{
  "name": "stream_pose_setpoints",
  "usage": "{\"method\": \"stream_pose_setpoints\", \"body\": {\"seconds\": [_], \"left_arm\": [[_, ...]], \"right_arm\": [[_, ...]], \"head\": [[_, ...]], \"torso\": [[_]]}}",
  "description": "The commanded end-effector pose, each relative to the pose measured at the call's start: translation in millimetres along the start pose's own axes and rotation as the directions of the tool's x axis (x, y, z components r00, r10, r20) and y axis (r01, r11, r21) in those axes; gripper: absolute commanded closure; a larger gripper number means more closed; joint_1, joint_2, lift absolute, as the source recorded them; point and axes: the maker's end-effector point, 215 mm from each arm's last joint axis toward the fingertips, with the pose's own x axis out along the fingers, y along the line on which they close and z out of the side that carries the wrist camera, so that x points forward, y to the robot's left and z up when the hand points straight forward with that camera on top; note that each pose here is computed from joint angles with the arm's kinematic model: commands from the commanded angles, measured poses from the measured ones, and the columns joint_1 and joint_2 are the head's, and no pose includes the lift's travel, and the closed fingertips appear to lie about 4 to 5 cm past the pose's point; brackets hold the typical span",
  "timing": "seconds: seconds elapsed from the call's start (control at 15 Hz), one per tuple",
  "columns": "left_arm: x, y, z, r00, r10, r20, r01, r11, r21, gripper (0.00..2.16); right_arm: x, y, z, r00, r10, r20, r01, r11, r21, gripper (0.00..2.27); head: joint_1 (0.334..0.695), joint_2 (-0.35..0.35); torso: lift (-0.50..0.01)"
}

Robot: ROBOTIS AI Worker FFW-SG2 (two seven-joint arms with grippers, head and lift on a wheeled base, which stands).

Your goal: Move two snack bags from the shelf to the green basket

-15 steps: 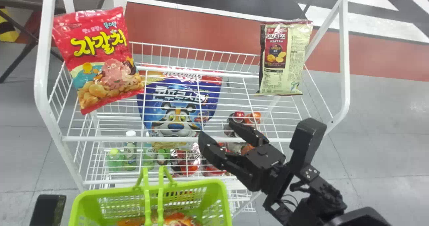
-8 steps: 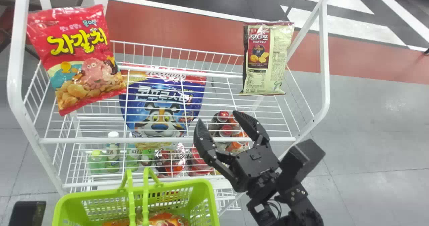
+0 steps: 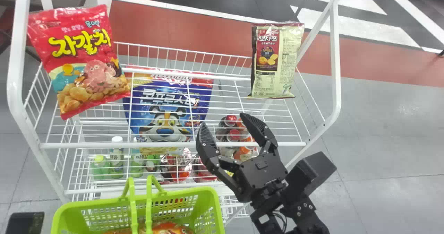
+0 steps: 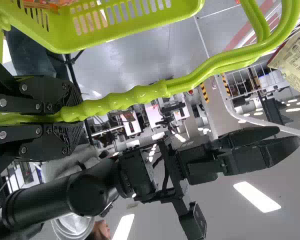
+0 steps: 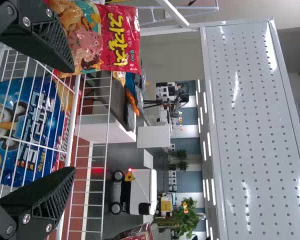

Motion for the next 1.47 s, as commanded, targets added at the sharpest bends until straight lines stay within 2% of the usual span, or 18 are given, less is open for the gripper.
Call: {"method": "stream_pose_setpoints", "body": {"seconds": [0.0, 1.4], "left_arm": [[-1.0, -0.1, 0.6, 1.0, 0.001, 0.003, -0.001, 1.0, 0.001, 2.11], [4.5, -2.3, 2.2, 1.0, -0.004, -0.002, 0.004, 1.0, 0.006, 2.11]], "right_arm": [[0.1, 1.3, 0.5, 1.0, 0.002, 0.002, -0.002, 1.0, -0.001, 0.12], [1.1, 2.4, 5.8, 1.0, 0.004, 0.016, -0.003, 1.0, -0.028, 0.12]], "head": [[0.695, -0.35], [0.695, -0.347]], "torso": [[-0.018], [-0.018]]}}
